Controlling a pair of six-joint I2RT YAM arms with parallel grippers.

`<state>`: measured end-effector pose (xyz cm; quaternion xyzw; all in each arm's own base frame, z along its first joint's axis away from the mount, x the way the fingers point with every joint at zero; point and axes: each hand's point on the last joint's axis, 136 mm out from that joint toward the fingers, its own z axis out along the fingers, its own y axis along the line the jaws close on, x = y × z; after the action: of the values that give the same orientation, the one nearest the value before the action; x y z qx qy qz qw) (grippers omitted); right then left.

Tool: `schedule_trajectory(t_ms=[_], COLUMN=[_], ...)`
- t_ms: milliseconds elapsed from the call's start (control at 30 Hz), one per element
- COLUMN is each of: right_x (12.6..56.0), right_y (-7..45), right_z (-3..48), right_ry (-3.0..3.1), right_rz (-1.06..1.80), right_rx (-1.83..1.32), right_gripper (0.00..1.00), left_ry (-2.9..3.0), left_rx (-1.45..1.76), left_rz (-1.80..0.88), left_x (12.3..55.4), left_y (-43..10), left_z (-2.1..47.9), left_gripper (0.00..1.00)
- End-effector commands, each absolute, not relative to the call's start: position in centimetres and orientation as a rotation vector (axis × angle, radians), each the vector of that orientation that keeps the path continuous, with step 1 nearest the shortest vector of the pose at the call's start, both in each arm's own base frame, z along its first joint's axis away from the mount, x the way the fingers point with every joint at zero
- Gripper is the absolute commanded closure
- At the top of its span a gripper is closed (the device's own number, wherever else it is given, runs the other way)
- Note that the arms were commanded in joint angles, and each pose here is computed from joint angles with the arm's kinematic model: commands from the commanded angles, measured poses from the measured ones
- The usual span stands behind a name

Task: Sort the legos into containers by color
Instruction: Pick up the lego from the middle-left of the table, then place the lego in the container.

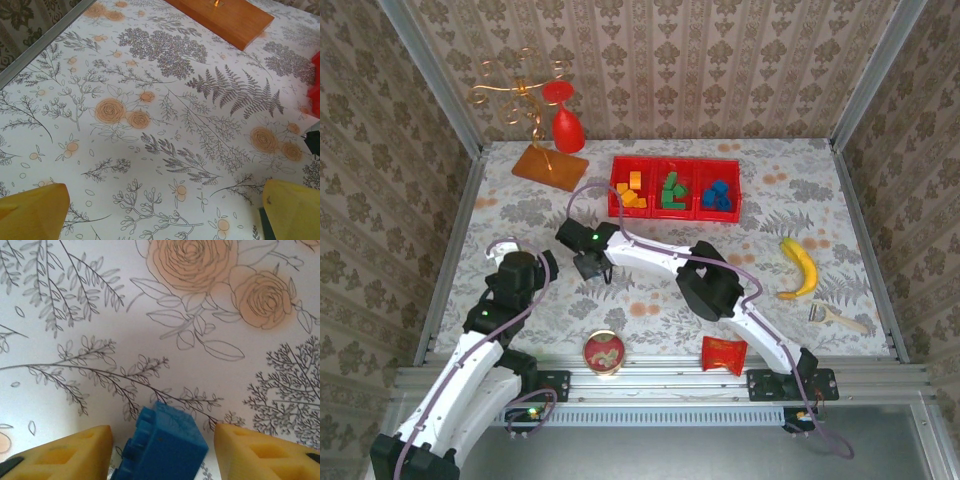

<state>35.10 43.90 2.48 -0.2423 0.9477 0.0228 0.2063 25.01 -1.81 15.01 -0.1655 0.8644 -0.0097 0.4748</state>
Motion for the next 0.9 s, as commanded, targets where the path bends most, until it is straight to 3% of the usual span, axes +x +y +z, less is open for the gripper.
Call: schedule_trajectory(t_ms=[0, 433, 667, 867], right_x=[34.6, 34.9, 36.6, 38.7], right_y=[42.1, 41.8, 37.2, 29.7], right_z=[3.8, 5.7, 11.3, 15.8], right_ry=[2.651, 2.645, 2.538, 2.499], right_rz=[0.009, 0.096, 0.029, 0.006], right_rx=[-0.644, -0.632, -0.537, -0.337], right_gripper=[0.48, 0.73, 0.75, 0.74], left_ry=[2.106, 2.102, 2.099, 2.096], left_rx=[-0.431, -0.432, -0.428, -0.431], left_rz=[-0.041, -0.036, -0.030, -0.032], left_x=[25.1, 24.9, 24.8, 24.8], left_y=[-1.8, -1.6, -1.5, -1.5], left_z=[14.8, 15.0, 15.3, 15.3], left_gripper=[0.00, 0.00, 0.00, 0.00])
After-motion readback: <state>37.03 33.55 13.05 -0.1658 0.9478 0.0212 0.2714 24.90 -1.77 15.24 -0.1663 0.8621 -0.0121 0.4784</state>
